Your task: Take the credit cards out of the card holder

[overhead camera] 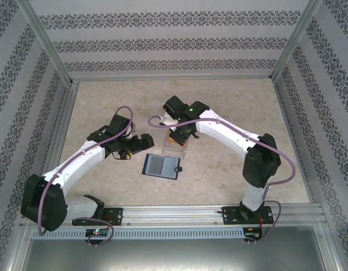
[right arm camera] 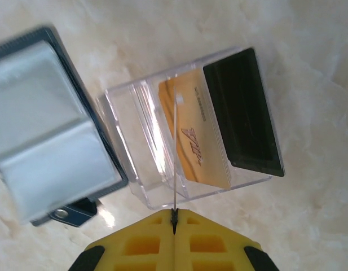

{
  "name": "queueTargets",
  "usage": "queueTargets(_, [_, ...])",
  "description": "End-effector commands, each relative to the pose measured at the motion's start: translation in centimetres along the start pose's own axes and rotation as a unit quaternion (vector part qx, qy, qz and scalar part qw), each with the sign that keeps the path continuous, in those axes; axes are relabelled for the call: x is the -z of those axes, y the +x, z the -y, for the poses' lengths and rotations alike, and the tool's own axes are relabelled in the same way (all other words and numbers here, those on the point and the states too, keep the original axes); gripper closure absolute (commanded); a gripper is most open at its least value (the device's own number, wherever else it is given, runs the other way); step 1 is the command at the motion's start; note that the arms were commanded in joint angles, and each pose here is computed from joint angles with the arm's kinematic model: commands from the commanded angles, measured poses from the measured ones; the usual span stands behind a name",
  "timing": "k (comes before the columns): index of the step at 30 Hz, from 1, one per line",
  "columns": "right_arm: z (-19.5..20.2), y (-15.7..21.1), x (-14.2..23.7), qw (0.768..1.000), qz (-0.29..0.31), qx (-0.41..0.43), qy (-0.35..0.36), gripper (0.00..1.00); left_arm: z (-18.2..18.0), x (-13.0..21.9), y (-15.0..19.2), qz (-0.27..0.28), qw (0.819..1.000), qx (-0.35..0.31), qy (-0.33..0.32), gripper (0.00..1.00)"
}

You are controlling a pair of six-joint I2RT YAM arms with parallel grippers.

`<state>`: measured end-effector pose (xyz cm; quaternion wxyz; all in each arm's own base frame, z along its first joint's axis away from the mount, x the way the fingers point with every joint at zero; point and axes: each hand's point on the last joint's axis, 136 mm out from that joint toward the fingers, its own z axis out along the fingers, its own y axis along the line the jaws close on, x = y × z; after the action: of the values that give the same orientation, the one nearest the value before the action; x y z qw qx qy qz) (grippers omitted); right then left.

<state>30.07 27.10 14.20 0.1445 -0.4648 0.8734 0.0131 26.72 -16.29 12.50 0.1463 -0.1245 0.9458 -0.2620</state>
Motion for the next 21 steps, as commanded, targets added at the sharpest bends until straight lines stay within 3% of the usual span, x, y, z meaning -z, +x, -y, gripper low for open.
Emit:
queueTargets(1, [1.1,0.3,0.0,0.998,-0.026,0.052,0.025,1.00,-1.8,0.6,0.5,-0.001,0.999,0.020,-0.030,0.01])
queueTargets(21, [0.7,0.1,-5.0,0.991,-0.070,0.109,0.035,1.00,-2.3,0.3,0.6,-0.006,0.999,0.030,-0.030,0.01])
